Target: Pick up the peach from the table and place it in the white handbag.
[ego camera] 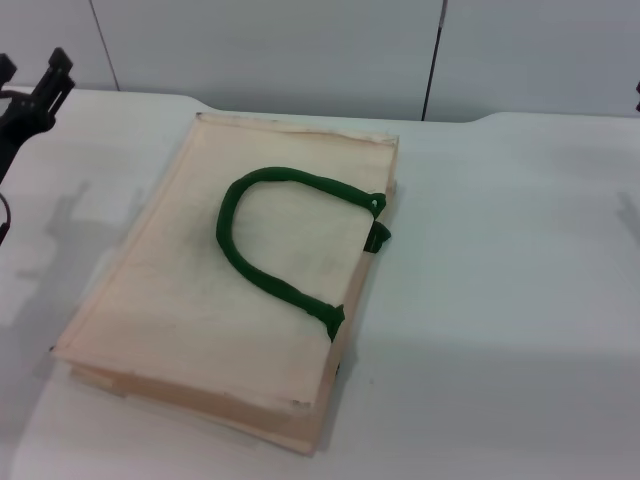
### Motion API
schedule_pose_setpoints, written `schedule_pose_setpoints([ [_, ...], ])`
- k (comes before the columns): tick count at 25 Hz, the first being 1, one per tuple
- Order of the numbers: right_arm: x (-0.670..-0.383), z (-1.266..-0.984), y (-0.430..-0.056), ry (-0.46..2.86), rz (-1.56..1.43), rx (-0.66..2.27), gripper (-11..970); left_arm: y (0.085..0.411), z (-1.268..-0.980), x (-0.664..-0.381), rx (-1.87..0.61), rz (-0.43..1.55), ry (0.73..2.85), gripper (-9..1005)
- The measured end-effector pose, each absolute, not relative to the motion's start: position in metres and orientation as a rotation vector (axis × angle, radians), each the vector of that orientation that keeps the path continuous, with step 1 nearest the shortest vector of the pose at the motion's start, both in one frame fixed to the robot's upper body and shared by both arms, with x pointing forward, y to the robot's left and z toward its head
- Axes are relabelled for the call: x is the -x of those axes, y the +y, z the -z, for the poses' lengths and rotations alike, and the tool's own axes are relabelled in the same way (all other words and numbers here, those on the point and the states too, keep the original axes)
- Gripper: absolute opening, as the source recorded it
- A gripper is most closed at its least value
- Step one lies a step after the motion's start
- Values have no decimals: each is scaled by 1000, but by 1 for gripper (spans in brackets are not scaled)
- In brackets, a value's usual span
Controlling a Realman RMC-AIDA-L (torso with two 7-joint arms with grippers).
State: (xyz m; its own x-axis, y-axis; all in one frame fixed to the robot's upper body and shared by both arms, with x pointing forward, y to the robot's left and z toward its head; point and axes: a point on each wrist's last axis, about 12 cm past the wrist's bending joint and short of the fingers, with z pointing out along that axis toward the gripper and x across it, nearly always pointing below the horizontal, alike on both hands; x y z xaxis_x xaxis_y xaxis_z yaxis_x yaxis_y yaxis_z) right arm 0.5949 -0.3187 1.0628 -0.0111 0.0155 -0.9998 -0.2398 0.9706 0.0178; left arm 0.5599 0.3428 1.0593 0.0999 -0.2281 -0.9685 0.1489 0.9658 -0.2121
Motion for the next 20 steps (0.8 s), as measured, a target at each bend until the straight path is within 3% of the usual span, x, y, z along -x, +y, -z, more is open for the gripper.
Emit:
schedule_pose_setpoints([
  [8, -593, -1061, -321, 1574, -209, 126, 808, 338, -1052, -553, 75, 171, 1430, 791],
  [20, -592, -1059, -323, 1579, -208, 121, 808, 337, -1051, -553, 69, 161, 1430, 791],
])
